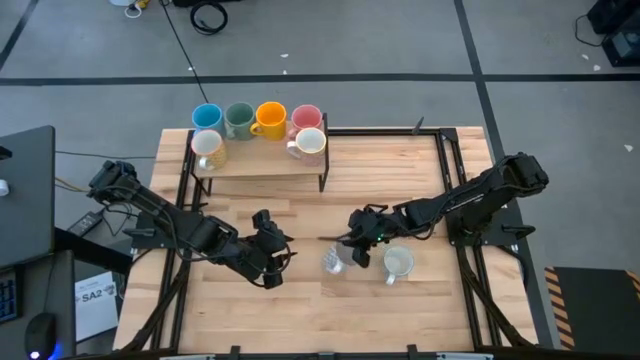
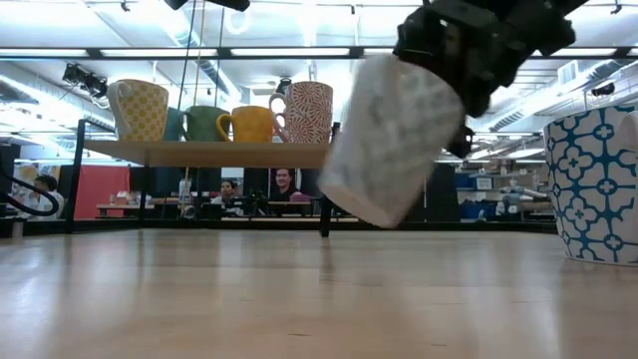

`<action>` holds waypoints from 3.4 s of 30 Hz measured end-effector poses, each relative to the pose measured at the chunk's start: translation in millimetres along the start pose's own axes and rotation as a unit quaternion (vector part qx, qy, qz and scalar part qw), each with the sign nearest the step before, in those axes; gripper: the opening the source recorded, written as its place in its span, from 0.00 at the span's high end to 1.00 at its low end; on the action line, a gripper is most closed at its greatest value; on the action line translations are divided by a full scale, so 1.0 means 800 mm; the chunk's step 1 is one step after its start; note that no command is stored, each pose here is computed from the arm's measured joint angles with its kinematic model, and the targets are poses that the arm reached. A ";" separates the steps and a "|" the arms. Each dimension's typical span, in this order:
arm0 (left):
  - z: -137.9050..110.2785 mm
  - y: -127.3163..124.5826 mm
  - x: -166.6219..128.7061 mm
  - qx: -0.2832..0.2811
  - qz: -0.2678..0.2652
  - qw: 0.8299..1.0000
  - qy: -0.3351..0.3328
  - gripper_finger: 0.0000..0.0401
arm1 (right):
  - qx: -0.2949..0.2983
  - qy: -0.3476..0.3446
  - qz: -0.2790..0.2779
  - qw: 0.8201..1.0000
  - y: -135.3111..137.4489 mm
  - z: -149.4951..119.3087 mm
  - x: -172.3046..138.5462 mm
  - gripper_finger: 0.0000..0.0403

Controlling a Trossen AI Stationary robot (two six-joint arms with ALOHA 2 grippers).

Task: Place coffee mugs
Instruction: Put the gray patterned mug on the shelf

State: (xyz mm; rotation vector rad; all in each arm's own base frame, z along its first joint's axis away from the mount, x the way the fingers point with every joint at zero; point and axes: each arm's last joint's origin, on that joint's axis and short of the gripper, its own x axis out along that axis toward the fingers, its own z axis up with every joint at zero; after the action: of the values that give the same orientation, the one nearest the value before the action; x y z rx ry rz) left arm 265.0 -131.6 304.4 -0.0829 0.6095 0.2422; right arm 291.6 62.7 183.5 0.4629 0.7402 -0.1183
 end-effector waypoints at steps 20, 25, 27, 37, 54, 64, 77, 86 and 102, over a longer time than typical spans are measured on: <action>0.002 -0.030 0.050 0.052 0.086 0.991 -0.093 0.58 | 0.122 -0.112 0.014 0.986 -0.043 0.055 0.000 0.90; -0.003 -0.036 0.065 0.060 0.133 0.983 -0.109 0.58 | 0.121 -0.112 0.014 0.986 -0.043 0.055 0.000 0.90; -0.006 -0.037 0.071 0.063 0.149 0.981 -0.110 0.58 | 0.121 -0.112 0.014 0.986 -0.043 0.055 0.000 0.90; -0.012 -0.033 0.097 0.063 0.166 0.979 -0.098 0.58 | 0.121 -0.120 0.020 0.985 -0.042 0.057 -0.001 0.90; -0.012 -0.026 0.108 0.060 0.169 0.980 -0.087 0.72 | 0.121 -0.122 0.021 0.985 -0.041 0.058 -0.001 0.90; -0.012 -0.026 0.108 0.059 0.170 0.980 -0.087 0.80 | 0.120 -0.123 0.020 0.985 -0.041 0.058 -0.002 0.89; -0.012 -0.026 0.108 0.061 0.169 0.980 -0.087 0.80 | 0.119 -0.120 0.024 0.985 -0.040 0.058 -0.001 0.86; -0.012 -0.027 0.108 0.060 0.167 0.980 -0.086 0.80 | 0.104 -0.106 0.044 0.988 -0.039 0.057 -0.001 0.73; -0.016 -0.034 0.101 0.066 0.173 0.978 -0.094 0.80 | 0.054 -0.092 0.068 0.992 -0.039 0.058 -0.002 0.57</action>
State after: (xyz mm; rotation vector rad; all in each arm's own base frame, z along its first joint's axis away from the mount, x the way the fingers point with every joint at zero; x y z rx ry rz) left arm 329.0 -143.9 247.2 0.1759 0.4472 0.5405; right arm 311.2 14.2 202.8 0.5965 0.5216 -0.0715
